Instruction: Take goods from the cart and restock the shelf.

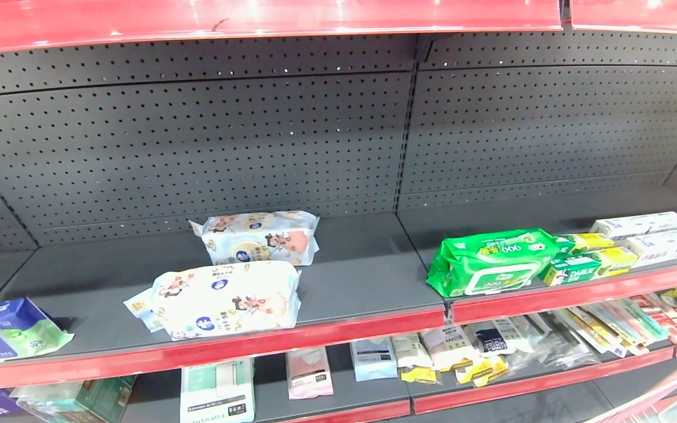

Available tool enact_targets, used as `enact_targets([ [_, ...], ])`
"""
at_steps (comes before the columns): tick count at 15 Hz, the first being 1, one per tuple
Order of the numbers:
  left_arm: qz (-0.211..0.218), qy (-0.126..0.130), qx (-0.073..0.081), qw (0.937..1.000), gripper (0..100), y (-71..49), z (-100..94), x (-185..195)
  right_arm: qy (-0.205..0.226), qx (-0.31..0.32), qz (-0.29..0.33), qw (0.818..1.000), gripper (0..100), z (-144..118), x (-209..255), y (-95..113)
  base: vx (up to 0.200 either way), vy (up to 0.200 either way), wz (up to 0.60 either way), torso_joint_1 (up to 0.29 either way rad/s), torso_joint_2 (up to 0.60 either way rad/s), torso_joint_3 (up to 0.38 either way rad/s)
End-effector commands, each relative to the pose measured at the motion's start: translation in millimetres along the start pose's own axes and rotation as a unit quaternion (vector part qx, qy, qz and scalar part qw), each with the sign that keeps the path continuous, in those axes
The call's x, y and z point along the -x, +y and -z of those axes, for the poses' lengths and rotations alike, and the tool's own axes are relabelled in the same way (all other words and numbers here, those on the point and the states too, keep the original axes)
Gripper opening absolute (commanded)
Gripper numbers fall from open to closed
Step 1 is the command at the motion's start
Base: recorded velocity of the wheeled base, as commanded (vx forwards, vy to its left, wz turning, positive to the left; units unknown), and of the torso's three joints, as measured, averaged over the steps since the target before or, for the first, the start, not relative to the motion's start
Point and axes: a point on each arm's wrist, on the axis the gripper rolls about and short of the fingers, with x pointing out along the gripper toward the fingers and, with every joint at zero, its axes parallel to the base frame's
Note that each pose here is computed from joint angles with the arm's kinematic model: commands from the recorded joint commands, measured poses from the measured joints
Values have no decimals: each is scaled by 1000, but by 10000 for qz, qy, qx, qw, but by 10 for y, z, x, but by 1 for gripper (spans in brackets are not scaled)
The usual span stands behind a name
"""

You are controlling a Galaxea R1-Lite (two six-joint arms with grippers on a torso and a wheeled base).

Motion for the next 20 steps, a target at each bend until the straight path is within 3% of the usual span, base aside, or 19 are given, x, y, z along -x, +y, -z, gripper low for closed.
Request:
enact_targets([
  [1, -552, 828, 30, 9950, 100, -43, -645, -643, 4, -1, -2, 10000, 100, 0, -1, 0, 0, 0, 0, 0, 0, 0],
  [2, -1514, 1277, -345, 9796, 100, 63, -605, -869, 4, -1, -2, 10000, 100, 0, -1, 0, 0, 0, 0, 0, 0, 0],
  [3, -1922, 1554, -497, 9677, 100, 143, -577, -1001, 4, 7, -2, 10000, 100, 0, -1, 0, 0, 0, 0, 0, 0, 0],
  [4, -1969, 1712, -432, 9644, 100, 195, -533, -1125, 12, 7, -2, 10000, 100, 4, -2, 0, 0, 0, 0, 0, 0, 0],
  [6, -1837, 2144, -223, 9591, 100, 303, -391, -1434, 4, -1, -2, 10000, 100, 0, -1, 0, 0, 0, 0, 0, 0, 0],
  [7, -1784, 2319, -190, 9560, 100, 339, -336, -1537, 4, 7, -2, 10000, 100, 0, -1, 0, 0, 0, 0, 0, 0, 0],
  [10, -1562, 2473, -112, 9562, 100, 418, -238, -1815, 4, -1, -2, 10000, 100, 0, -1, 0, 0, 0, 0, 0, 0, 0],
  [12, -1575, 2772, -70, 9478, 100, 482, -91, -1977, 4, 7, -2, 10000, 100, 0, -1, 0, 0, 0, 0, 0, 0, 0],
  [15, -1402, 3080, -50, 9410, 100, 511, 46, -2085, 4, -1, -2, 10000, 100, 0, -1, 0, 0, 0, 0, 0, 0, 0],
  [17, -1137, 3274, -133, 9379, 100, 532, 116, -2173, 4, 7, -2, 10000, 100, 0, -1, 0, 0, 0, 0, 0, 0, 0],
  [20, -954, 3272, -221, 9399, 100, 515, 194, -2327, 4, 7, -2, 10000, 100, 0, -1, 0, 0, 0, 0, 0, 0, 0],
])
